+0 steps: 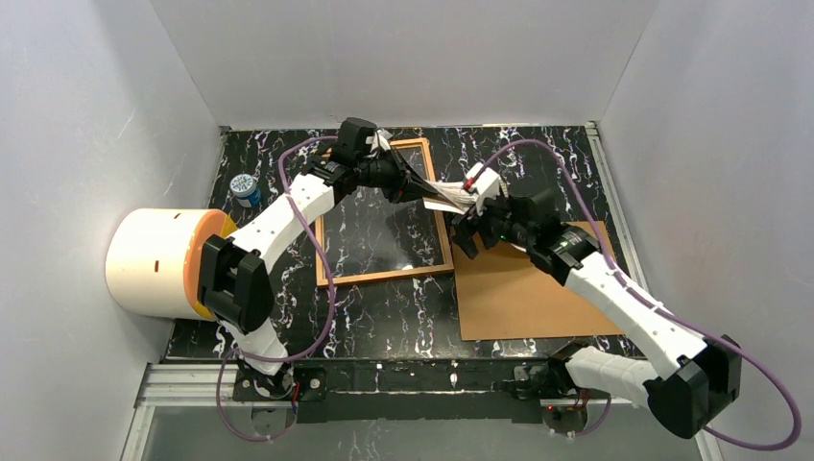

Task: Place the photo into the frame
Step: Turn over the photo at the center of the board.

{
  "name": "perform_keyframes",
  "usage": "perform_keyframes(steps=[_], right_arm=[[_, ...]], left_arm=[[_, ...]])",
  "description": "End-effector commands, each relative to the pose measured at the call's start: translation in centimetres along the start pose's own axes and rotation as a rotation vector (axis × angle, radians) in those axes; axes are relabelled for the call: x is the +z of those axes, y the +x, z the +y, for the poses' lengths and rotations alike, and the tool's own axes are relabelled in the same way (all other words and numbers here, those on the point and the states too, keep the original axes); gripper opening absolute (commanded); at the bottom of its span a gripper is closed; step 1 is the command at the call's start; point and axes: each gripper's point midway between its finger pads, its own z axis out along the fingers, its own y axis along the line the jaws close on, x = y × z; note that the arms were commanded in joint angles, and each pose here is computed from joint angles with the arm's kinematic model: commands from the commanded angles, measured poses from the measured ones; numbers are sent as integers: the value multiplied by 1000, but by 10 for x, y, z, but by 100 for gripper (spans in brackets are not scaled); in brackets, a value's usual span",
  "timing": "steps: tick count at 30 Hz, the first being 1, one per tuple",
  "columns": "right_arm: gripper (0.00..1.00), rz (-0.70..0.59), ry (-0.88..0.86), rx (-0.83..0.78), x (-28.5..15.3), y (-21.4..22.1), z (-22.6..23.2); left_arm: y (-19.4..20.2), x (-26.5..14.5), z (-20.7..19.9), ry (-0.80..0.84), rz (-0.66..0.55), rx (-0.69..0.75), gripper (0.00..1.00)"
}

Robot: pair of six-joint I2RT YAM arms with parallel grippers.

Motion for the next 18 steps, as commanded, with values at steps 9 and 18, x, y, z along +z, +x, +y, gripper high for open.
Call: perform_keyframes(steps=[9, 18], right_arm=[[62, -44, 240, -306, 30, 15, -44], [10, -62, 250, -320, 28, 16, -45]], left_arm=[[21, -43, -26, 70, 33, 1, 0], [15, -51, -26, 78, 11, -2, 0]])
